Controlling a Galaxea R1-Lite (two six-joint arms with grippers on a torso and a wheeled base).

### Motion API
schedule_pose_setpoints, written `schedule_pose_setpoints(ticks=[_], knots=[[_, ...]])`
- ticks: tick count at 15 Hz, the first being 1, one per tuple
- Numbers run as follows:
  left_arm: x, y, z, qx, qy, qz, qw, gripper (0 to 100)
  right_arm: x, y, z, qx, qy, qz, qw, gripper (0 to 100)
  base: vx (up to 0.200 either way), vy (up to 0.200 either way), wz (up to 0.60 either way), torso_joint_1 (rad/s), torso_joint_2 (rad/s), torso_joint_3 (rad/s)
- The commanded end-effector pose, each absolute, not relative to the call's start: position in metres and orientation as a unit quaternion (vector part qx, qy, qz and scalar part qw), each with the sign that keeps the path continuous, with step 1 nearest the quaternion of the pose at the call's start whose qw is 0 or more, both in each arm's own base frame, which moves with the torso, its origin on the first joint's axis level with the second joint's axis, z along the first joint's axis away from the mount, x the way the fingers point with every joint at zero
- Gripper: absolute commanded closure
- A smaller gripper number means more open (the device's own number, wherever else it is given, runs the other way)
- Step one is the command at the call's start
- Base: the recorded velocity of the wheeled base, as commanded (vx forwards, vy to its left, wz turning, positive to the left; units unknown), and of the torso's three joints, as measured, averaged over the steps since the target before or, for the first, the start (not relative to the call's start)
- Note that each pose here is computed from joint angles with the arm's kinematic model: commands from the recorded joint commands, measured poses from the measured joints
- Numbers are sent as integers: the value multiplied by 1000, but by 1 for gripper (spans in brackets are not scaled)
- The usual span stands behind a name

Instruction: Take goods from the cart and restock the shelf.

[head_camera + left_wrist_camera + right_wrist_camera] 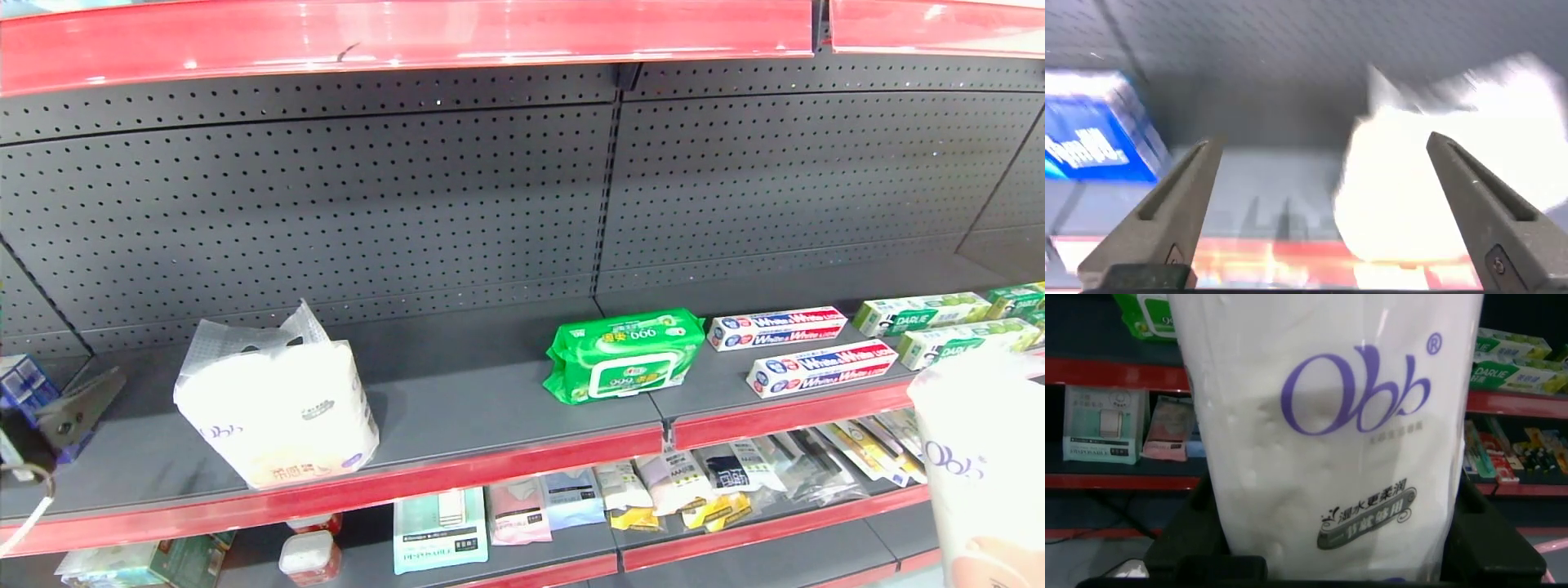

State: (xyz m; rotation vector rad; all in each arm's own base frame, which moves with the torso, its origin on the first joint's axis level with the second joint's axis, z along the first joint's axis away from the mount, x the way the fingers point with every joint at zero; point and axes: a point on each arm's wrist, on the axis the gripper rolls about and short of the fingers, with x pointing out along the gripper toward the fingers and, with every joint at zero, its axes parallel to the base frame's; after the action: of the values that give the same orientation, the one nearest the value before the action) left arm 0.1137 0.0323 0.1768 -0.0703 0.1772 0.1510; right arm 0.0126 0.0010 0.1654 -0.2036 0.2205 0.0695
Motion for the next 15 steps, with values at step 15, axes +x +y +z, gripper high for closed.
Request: schedule_pose_setpoints(ticks=[15], knots=[[-31,-12,103,80,86,-32,993,0,37,3,192,-129,100,74,984,100,0,0,0,0,0,0]])
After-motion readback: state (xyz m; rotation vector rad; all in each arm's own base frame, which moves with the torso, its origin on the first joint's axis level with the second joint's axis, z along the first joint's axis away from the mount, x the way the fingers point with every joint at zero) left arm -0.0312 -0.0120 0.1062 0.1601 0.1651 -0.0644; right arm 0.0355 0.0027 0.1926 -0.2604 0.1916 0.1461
